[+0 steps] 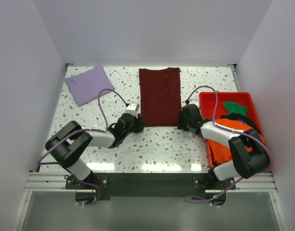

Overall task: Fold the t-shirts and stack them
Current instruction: Fold the tshirt

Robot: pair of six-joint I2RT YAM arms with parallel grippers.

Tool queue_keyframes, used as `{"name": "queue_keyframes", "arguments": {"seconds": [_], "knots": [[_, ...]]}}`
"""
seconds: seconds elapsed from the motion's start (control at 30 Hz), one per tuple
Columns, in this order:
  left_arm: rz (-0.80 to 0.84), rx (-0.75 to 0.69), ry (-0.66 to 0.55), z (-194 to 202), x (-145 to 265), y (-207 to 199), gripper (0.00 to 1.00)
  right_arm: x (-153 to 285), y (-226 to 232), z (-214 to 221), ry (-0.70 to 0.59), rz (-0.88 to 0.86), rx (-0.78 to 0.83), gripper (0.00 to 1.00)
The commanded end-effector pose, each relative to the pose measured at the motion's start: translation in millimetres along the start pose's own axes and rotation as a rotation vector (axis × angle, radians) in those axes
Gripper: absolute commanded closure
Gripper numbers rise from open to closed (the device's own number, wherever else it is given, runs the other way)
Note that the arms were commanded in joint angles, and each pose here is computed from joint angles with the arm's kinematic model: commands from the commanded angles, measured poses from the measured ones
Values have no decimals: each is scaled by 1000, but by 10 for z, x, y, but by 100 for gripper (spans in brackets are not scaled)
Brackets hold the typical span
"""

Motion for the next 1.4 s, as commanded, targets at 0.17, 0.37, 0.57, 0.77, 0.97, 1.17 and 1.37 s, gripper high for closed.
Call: {"name": "queue_keyframes", "arguments": {"seconds": [0.17,0.37,0.57,0.77,0.97,1.17,1.37], "knots": [[3,9,-29,-61,26,-24,59,-31,58,-113,-54,-109,-71,46],[-3,6,-13,-9,7,-12,59,-31,69,-101,-46,-138,-79,48],[-2,3,-13,-19,-3,-17,60,-81,78,-121,-47,-146,-84,50],[-8,0,4,28,-38,-8,60,-180,83,-54,1,-149,-81,55],[-3,1,4,21,-59,-18,61,-217,72,6,40,-143,-72,79],[-5,-2,15,51,-102,-23,62,-214,64,12,50,-133,-66,88],[-14,2,19,62,-173,-22,64,-215,62,19,54,-134,-63,89]]}}
Point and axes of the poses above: each gripper's point midway between its finger pads, its own x axis back along the fingers, its own y axis along the line the jaws close on, z = x × y, the point moved 8 cm from there along x, back along the fingers, and after that the axes turned 12 degrees about -x, right-handed, at the moved point
